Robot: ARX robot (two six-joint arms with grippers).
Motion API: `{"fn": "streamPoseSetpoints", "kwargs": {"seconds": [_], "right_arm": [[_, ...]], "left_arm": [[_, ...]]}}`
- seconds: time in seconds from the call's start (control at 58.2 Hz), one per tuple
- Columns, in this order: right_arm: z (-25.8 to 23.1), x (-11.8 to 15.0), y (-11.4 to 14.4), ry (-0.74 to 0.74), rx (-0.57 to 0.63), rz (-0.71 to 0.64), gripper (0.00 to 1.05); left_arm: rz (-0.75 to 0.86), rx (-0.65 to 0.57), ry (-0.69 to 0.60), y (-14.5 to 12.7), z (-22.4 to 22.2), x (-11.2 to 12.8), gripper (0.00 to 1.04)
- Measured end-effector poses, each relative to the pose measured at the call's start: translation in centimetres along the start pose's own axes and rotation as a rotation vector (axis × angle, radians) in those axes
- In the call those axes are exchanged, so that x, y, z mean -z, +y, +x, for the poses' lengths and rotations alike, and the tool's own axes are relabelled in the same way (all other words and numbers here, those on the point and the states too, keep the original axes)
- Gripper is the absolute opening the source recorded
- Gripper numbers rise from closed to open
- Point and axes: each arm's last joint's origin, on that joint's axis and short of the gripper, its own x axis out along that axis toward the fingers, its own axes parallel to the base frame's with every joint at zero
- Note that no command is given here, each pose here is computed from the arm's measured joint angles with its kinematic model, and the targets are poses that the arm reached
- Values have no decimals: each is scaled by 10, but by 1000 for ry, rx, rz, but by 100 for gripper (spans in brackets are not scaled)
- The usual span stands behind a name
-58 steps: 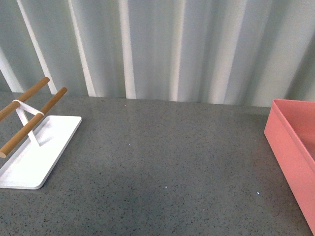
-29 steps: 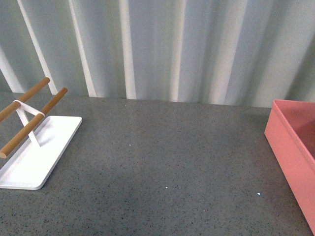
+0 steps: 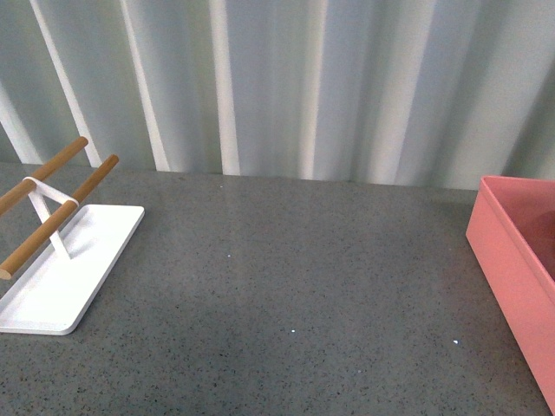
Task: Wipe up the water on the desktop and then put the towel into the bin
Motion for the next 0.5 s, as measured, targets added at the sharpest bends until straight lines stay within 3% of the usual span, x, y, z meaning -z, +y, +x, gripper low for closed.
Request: {"fn": "streamPoseSetpoints", "kwargs": {"seconds": [0.292, 0.498], "right_arm": [[-46, -45, 20, -179, -57, -22, 98], [-84, -62, 32, -416, -73, 8, 98]], "left_arm": [[0, 0, 0, 0, 0, 0, 98], [0, 0, 0, 0, 0, 0, 98]]}}
